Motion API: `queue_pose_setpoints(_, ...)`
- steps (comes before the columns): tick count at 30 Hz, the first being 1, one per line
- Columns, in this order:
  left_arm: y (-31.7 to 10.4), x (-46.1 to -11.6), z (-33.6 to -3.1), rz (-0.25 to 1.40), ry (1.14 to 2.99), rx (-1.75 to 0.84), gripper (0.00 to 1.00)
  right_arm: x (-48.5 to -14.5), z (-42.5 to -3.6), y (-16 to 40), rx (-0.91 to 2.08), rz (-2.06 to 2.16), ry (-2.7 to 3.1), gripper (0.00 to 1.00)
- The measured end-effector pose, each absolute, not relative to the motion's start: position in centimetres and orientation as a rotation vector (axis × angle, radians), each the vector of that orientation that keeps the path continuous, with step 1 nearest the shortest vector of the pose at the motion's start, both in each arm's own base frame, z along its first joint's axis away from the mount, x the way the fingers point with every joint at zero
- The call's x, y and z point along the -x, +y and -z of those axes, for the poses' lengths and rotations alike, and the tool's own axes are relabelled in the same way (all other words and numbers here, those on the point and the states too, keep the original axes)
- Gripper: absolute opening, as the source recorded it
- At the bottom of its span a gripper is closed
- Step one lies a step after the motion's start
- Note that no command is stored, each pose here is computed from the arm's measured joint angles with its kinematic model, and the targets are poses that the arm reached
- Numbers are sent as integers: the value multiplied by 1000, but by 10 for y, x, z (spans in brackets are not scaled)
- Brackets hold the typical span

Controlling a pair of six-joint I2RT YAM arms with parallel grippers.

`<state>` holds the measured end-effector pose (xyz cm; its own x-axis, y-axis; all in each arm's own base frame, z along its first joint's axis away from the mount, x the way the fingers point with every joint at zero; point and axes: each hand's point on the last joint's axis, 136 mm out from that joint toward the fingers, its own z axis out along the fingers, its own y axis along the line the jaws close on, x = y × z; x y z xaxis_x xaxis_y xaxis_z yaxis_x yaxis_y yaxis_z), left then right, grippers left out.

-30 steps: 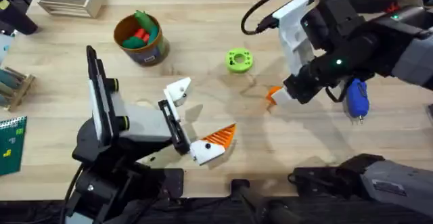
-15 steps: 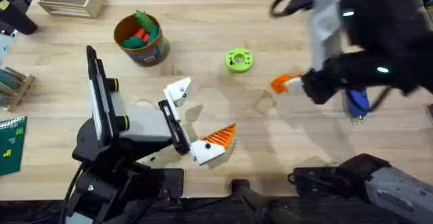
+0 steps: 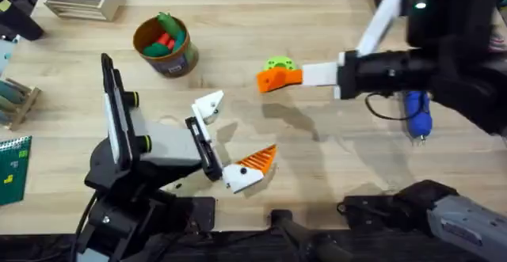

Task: Pick up the gripper from the table and insert it into the empty holder that is missing its gripper. Then pick up a screw, insert it into the mounting hole, and use the screwdriver to tighten it. Finally, clean up the table by picking up the vegetable and placing it into the bucket.

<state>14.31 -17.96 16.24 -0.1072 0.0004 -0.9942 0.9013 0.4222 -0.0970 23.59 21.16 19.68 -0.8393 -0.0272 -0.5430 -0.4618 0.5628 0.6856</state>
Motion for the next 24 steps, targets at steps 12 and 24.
queue_pose_setpoints(12,-180,-143,-162,941,1477,-846,987,-210,-181,255,226,-2039,2523,18)
queue_pose_setpoints(24,-180,-143,-162,941,1477,-846,987,-208,-186,262,273,-2127,2499,18)
